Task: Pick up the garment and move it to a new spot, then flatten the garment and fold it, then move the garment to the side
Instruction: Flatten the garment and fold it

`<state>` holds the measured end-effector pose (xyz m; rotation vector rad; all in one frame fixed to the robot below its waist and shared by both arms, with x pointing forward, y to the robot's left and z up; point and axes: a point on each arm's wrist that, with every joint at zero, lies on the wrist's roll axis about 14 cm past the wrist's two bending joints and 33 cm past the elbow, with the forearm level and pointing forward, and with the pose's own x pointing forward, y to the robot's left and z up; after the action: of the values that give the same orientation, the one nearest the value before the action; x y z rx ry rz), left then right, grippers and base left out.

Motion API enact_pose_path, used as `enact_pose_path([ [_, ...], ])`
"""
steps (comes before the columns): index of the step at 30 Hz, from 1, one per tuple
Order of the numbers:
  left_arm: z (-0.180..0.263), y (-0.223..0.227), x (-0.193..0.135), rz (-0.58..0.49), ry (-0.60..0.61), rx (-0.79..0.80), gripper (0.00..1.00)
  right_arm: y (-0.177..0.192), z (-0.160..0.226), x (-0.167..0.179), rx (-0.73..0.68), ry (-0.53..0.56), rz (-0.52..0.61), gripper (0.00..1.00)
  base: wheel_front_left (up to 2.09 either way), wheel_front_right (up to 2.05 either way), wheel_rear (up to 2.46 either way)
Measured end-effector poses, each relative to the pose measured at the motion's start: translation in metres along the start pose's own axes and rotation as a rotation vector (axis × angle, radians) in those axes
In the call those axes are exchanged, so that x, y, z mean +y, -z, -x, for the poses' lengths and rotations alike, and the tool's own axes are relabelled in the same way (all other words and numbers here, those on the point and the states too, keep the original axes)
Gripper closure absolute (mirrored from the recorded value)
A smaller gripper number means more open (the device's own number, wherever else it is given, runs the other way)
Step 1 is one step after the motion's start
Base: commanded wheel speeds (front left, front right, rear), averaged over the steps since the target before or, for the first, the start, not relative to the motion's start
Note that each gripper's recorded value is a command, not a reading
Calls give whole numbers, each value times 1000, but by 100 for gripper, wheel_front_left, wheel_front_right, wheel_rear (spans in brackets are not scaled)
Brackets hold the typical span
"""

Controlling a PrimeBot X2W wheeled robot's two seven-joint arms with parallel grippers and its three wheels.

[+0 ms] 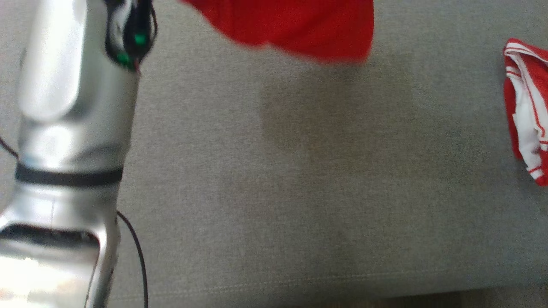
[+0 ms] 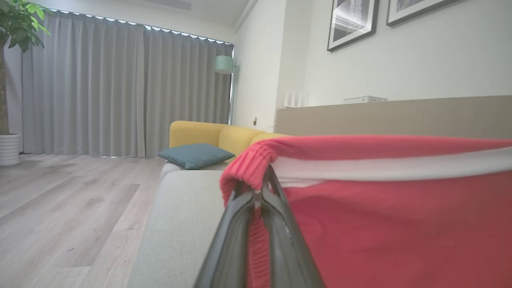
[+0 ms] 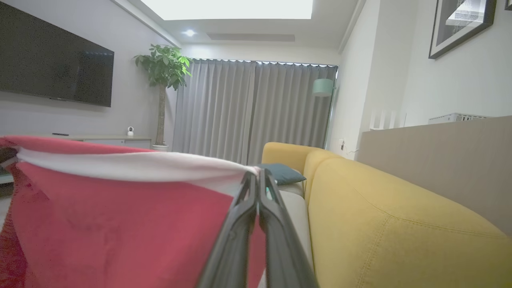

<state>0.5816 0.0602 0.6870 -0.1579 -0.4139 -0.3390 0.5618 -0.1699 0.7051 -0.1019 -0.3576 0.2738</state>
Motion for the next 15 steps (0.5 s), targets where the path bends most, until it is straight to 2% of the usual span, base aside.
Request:
enact_pose_path([
  [1,-12,5,7,13,-27,-3,100,-1,-16,1,-11,2,-24,100,0,0,0],
  [4,-24,19,14,22,-51,27,100,5,-31,10,-8,0,-80,100,0,0,0],
  [6,-29,33,20,45,-72,57,100,26,-36,14,36,7,-113,100,0,0,0],
  [10,-18,93,29,105,-112,216,100,96,-30,31,198,14,-191,100,0,0,0],
  [11,-18,93,29,105,-112,216,100,96,-30,31,198,14,-191,100,0,0,0],
  [15,29,173,36,137,-172,432,100,172,-3,49,398,32,-252,100,0,0,0],
])
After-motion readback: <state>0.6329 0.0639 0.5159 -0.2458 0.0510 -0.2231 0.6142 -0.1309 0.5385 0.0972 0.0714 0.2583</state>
